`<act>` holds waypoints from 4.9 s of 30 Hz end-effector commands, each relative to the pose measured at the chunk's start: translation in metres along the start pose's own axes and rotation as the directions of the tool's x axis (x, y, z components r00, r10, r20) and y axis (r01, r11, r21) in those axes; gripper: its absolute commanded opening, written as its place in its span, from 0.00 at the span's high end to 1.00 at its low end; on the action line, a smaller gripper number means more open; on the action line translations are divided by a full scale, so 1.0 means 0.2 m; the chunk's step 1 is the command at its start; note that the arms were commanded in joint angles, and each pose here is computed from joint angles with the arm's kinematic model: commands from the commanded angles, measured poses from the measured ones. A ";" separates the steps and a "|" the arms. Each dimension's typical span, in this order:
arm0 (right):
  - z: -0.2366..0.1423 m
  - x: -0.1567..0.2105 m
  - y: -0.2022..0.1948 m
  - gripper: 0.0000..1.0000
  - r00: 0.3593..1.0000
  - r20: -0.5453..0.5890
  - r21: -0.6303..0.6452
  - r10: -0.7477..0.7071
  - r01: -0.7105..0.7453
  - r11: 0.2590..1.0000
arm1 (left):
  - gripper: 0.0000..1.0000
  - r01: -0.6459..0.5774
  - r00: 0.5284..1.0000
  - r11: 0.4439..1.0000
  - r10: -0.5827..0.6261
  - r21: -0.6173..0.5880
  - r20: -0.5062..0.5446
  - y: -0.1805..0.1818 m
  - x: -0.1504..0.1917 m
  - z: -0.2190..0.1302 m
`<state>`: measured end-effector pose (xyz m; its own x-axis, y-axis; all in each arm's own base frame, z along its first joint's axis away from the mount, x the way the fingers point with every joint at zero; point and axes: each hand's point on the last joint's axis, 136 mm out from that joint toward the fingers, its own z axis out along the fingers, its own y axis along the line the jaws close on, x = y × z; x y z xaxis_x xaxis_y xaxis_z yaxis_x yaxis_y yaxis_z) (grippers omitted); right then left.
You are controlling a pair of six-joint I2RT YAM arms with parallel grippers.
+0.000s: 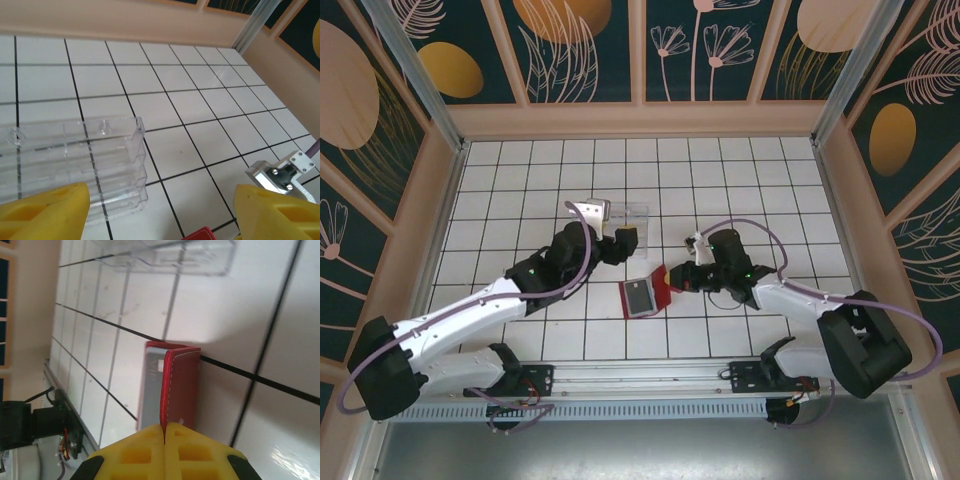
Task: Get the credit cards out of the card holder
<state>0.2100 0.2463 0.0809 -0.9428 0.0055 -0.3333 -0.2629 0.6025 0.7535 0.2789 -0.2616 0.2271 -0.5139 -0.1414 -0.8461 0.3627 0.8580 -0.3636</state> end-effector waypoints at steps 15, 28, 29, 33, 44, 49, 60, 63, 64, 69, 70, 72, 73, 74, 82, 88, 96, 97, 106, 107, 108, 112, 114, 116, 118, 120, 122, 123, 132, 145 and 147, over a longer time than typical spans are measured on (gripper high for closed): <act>-0.37 -0.24 -0.25 0.31 0.967 0.255 0.421 -0.004 -0.107 0.901 | 0.14 0.130 0.976 0.951 -0.173 -0.281 -0.134 0.45 0.11 0.16; -0.47 -0.38 -0.10 0.31 0.943 0.330 0.350 -0.044 -0.079 0.933 | 0.06 0.223 0.946 0.920 -0.284 -0.322 -0.158 0.80 0.01 0.36; -0.48 -0.38 -0.08 0.31 0.943 0.330 0.344 -0.047 -0.073 0.936 | 0.06 0.232 0.939 0.921 -0.296 -0.313 -0.175 0.81 0.02 0.39; -0.49 -0.37 -0.05 0.31 0.943 0.330 0.321 -0.048 -0.065 0.945 | 0.06 0.252 0.924 0.938 -0.307 -0.238 -0.229 0.80 0.04 0.51; -0.50 -0.37 -0.02 0.31 0.939 0.340 0.302 -0.048 -0.061 0.951 | 0.14 0.405 0.881 0.914 -0.385 0.017 -0.273 0.58 0.03 0.60; -0.48 -0.38 -0.02 0.31 0.941 0.333 0.294 -0.052 -0.052 0.954 | 0.16 0.454 0.854 0.891 -0.433 0.008 -0.290 0.59 0.14 0.57; -0.17 -0.53 0.04 0.31 0.973 0.229 0.076 0.017 -0.036 0.996 | 0.11 0.305 0.911 0.942 -0.332 -0.143 -0.246 0.72 0.13 0.46; -0.11 -0.59 0.04 0.31 0.976 0.220 0.065 0.010 -0.024 0.998 | 0.11 0.318 0.899 0.942 -0.335 -0.103 -0.283 0.70 0.19 0.50; -0.08 -0.62 0.03 0.31 0.976 0.216 0.060 0.007 -0.020 0.998 | 0.11 0.328 0.893 0.941 -0.336 -0.080 -0.301 0.68 0.21 0.51; 0.02 -0.72 0.04 0.31 0.982 0.191 0.020 0.005 -0.009 1.000 | 0.12 0.359 0.881 0.933 -0.343 -0.009 -0.327 0.63 0.23 0.55; 0.04 -0.73 0.04 0.31 0.983 0.186 0.008 0.005 -0.007 1.000 | 0.12 0.362 0.879 0.932 -0.342 -0.001 -0.332 0.62 0.24 0.55; 0.08 -0.76 0.03 0.31 0.985 0.174 0.004 0.006 -0.007 1.000 | 0.12 0.371 0.874 0.928 -0.341 0.022 -0.345 0.60 0.24 0.56; 0.10 -0.78 0.02 0.31 0.985 0.173 0.009 0.004 -0.005 1.000 | 0.12 0.379 0.870 0.925 -0.344 0.032 -0.352 0.59 0.25 0.56; 0.10 -0.80 0.02 0.31 0.985 0.174 0.011 -0.001 -0.001 1.000 | 0.13 0.386 0.868 0.922 -0.349 0.038 -0.353 0.59 0.25 0.56; 0.14 -0.92 -0.02 0.31 0.985 0.170 0.021 -0.016 0.013 1.000 | 0.14 0.432 0.854 0.898 -0.375 0.089 -0.361 0.54 0.26 0.55; 0.04 -0.94 -0.07 0.31 0.981 0.185 0.142 -0.050 0.024 0.990 | 0.14 0.398 0.870 0.917 -0.367 0.028 -0.329 0.58 0.24 0.49; -0.16 -0.81 0.04 0.38 0.975 0.214 0.219 -0.067 0.019 0.976 | 0.28 0.375 0.877 0.926 -0.370 -0.047 -0.306 0.58 0.20 0.33; -0.15 -0.76 0.06 0.41 0.980 0.192 0.202 -0.050 0.011 0.979 | 0.31 0.376 0.870 0.925 -0.372 -0.051 -0.325 0.56 0.23 0.32; -0.03 -0.28 0.24 0.55 0.998 0.009 0.075 0.054 -0.055 0.996 | 0.41 0.459 0.757 0.888 -0.411 -0.034 -0.508 0.29 0.64 0.22; -0.02 -0.24 0.24 0.57 0.998 -0.007 0.062 0.067 -0.066 0.996 | 0.43 0.469 0.744 0.882 -0.418 -0.037 -0.522 0.28 0.68 0.20; -0.01 -0.19 0.24 0.59 0.996 -0.018 0.049 0.082 -0.081 0.996 | 0.43 0.479 0.728 0.877 -0.426 -0.045 -0.538 0.27 0.72 0.19; 0.01 -0.06 0.19 0.63 0.990 -0.060 0.039 0.128 -0.126 0.991 | 0.45 0.482 0.692 0.875 -0.414 -0.048 -0.592 0.21 0.84 0.15; 0.02 -0.01 0.16 0.68 0.987 -0.074 0.045 0.145 -0.142 0.989 | 0.50 0.479 0.683 0.876 -0.409 -0.051 -0.606 0.19 0.87 0.14; 0.03 0.01 0.14 0.71 0.984 -0.089 0.050 0.152 -0.148 0.988 | 0.56 0.482 0.669 0.874 -0.417 -0.067 -0.616 0.18 0.89 0.13; 0.04 0.03 0.15 0.75 0.984 -0.104 0.046 0.147 -0.143 0.989 | 0.62 0.489 0.651 0.868 -0.428 -0.085 -0.627 0.17 0.89 0.14; 0.06 0.03 0.14 0.77 0.982 -0.114 0.051 0.152 -0.147 0.988 | 0.66 0.495 0.638 0.864 -0.432 -0.090 -0.637 0.14 0.89 0.15; 0.07 0.04 0.13 0.78 0.981 -0.120 0.060 0.155 -0.148 0.987 | 0.69 0.503 0.628 0.860 -0.432 -0.086 -0.648 0.10 0.89 0.16; 0.08 0.04 0.13 0.78 0.980 -0.121 0.065 0.156 -0.149 0.987 | 0.70 0.502 0.623 0.860 -0.430 -0.088 -0.654 0.08 0.89 0.17; 0.11 0.09 0.08 0.81 0.974 -0.148 0.106 0.172 -0.157 0.982 | 0.80 0.508 0.580 0.857 -0.413 -0.085 -0.703 0.01 0.98 0.20; 0.17 0.15 0.05 0.84 0.962 -0.196 0.119 0.191 -0.170 0.978 | 0.82 0.422 0.566 0.885 -0.426 -0.196 -0.705 0.14 1.10 0.17; 0.18 0.16 0.04 0.84 0.960 -0.202 0.124 0.196 -0.173 0.977 | 0.84 0.415 0.560 0.887 -0.425 -0.204 -0.711 0.15 1.12 0.17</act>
<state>0.1865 0.2758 0.0585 -0.9972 -0.0335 -0.0676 -0.0719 0.6924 0.7179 0.2066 -0.2943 0.0282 -0.9934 -0.0969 -0.0611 -0.0340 0.7585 -0.6508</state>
